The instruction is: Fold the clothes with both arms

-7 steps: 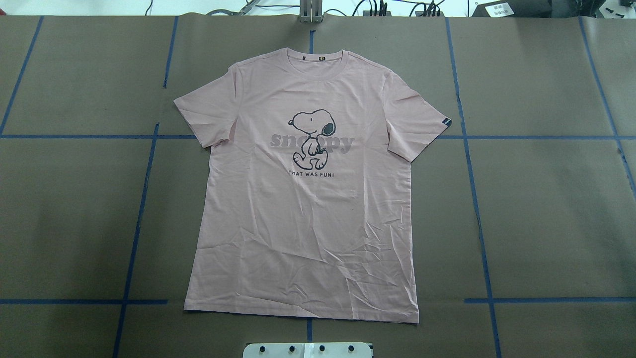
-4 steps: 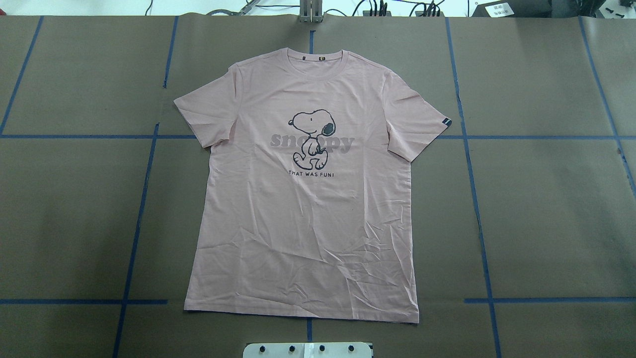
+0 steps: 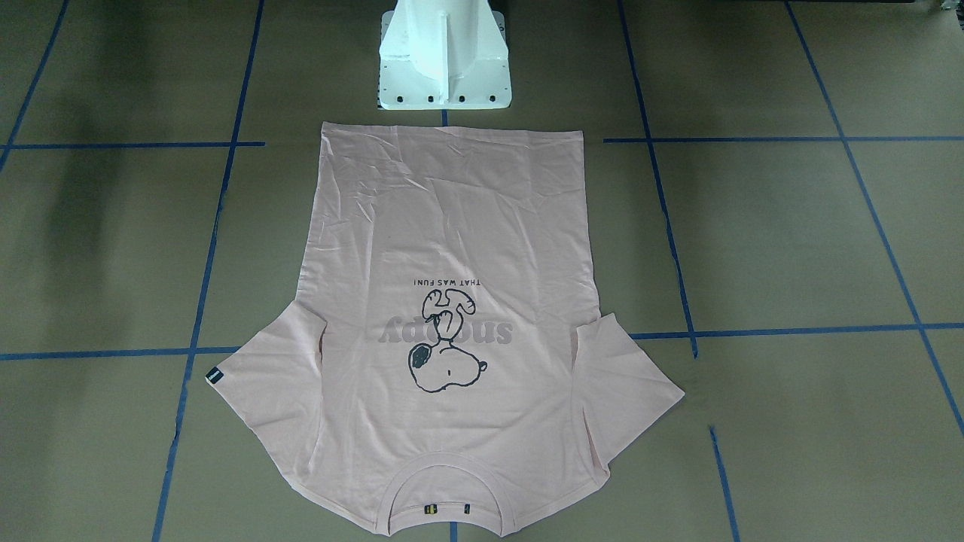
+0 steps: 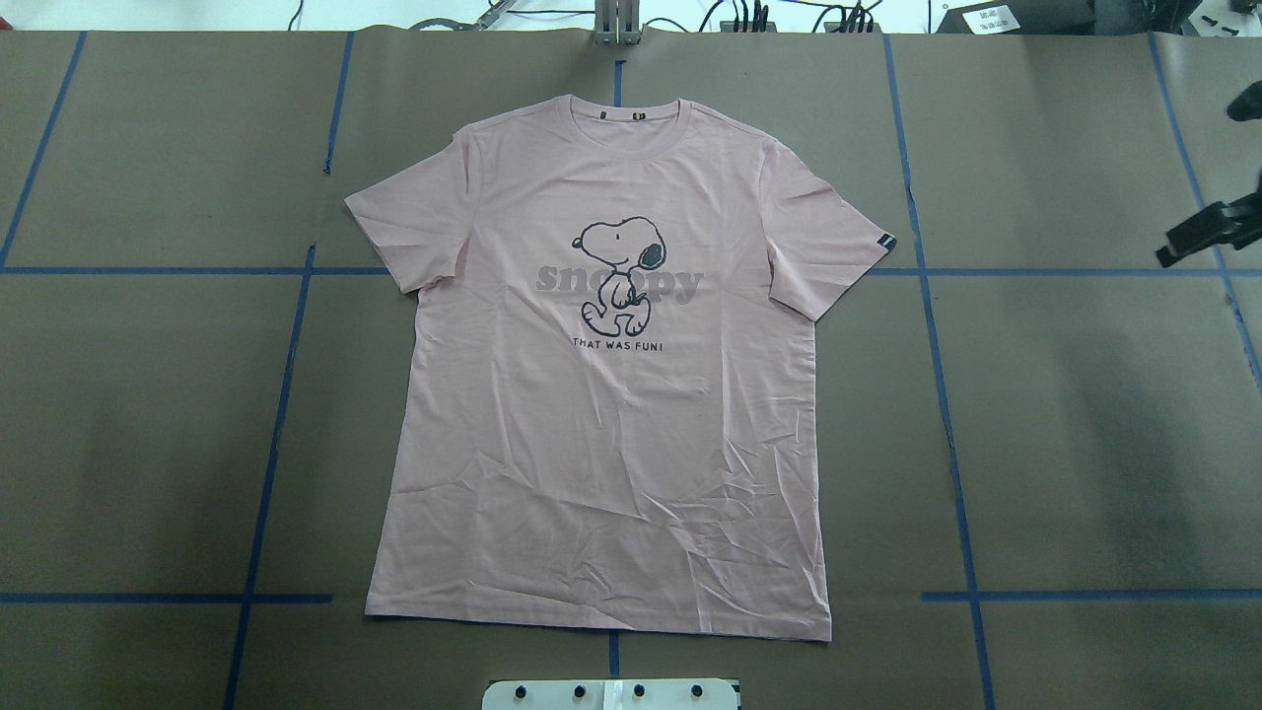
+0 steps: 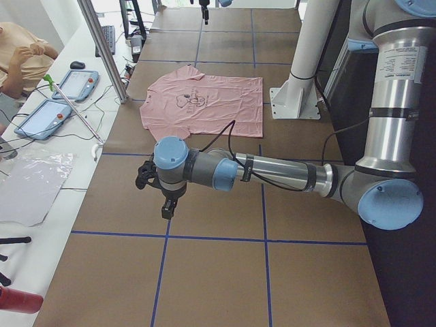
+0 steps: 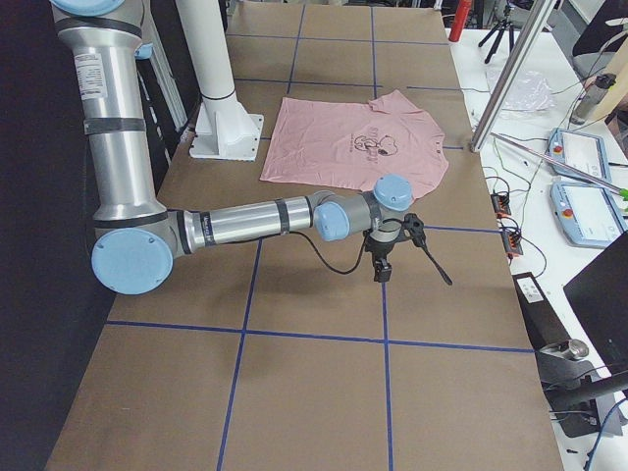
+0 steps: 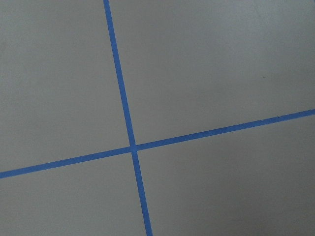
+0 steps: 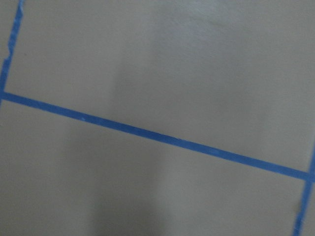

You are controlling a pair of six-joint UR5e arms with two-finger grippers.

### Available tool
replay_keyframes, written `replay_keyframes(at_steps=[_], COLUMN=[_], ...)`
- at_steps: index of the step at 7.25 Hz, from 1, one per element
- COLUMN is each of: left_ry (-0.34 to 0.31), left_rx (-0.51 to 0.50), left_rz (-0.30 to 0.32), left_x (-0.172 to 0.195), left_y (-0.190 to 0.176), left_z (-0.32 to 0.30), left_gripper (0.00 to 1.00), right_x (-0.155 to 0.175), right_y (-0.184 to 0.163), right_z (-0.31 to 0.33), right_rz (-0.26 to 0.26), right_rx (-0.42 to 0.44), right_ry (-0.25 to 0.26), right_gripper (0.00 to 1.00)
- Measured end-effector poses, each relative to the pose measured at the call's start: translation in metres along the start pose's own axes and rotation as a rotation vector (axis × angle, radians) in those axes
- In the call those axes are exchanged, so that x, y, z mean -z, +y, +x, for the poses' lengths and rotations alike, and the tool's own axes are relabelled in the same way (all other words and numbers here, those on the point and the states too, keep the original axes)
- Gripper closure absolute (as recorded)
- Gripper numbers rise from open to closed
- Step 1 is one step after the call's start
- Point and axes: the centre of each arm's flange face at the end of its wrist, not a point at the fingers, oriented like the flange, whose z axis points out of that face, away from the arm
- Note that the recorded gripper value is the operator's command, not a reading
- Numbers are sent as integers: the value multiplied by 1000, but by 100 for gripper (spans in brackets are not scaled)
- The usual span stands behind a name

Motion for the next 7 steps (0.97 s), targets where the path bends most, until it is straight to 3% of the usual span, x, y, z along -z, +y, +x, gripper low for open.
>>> replay_keyframes(at_steps=[2,4,7], left_ry=[0,1,1], left_rx=[-1,-2,0], left_rz=[0,0,-1], left_x=[-1,-1,-1], left_y=[0,0,0], left_z=[1,1,1], left_gripper=[0,0,0], right_x=[-36,-61,-93], right_y=[-70,-97,-116], right_z=[-111,-179,-209], right_rz=[60,104,110], right_rx=[-137,-228,-343], right_ry=[-62,-34,14], right_gripper=[0,10,21])
